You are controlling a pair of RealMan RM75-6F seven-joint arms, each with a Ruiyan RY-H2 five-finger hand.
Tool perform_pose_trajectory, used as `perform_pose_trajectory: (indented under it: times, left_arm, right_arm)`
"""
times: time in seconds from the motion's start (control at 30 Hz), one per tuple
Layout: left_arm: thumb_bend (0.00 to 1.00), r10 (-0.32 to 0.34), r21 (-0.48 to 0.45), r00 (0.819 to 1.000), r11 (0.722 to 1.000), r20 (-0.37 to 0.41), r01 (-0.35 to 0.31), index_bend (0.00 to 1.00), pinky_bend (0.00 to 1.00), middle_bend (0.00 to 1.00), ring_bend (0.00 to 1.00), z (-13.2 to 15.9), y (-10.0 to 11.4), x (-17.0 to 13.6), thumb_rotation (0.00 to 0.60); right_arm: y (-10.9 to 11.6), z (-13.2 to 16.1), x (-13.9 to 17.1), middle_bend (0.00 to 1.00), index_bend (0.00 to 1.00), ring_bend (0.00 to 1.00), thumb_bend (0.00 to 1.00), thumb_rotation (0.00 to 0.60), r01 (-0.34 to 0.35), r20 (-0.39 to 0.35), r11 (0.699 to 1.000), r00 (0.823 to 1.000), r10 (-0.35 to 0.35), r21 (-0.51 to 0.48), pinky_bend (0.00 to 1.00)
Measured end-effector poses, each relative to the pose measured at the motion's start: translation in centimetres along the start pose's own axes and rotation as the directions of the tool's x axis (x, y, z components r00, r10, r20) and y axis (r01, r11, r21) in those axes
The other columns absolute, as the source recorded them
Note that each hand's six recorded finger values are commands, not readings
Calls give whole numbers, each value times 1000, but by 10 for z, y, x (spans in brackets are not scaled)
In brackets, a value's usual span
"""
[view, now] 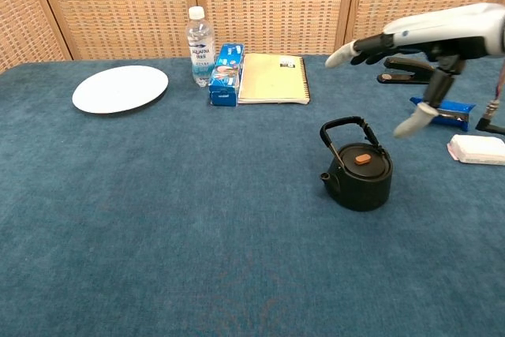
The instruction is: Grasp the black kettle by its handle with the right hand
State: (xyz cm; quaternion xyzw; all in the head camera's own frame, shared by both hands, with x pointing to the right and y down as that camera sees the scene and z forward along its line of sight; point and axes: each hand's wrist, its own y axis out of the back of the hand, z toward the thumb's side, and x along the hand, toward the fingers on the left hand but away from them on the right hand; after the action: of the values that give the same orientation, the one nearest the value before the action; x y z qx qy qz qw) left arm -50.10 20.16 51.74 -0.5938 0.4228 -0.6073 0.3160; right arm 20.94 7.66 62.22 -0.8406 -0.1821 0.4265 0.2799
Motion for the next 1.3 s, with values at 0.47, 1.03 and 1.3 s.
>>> perform_pose_trajectory:
  times: [0.47,1.03,1.3]
  left_arm:
    - [0,-10,-2,1000,1000,-8,10,0,0,0,0,-2,-2,5,600]
    - [0,-20,-2,1000,1000,-13,20,0,0,0,0,-2,-4,8,600]
    - [0,-22,-6,1000,1000,-18,22,0,0,0,0,-3,-4,9,600]
  right_arm:
    - [-2,-11,-46,341,282,239,0,600,-41,79,995,996,48,-87,0]
    - [-20,-25,-70,358,309,248,0,600,-178,172,980,966,191,-86,0]
    - [-24,-27,-75,398,365,279,0,600,-212,188,976,958,216,-37,0]
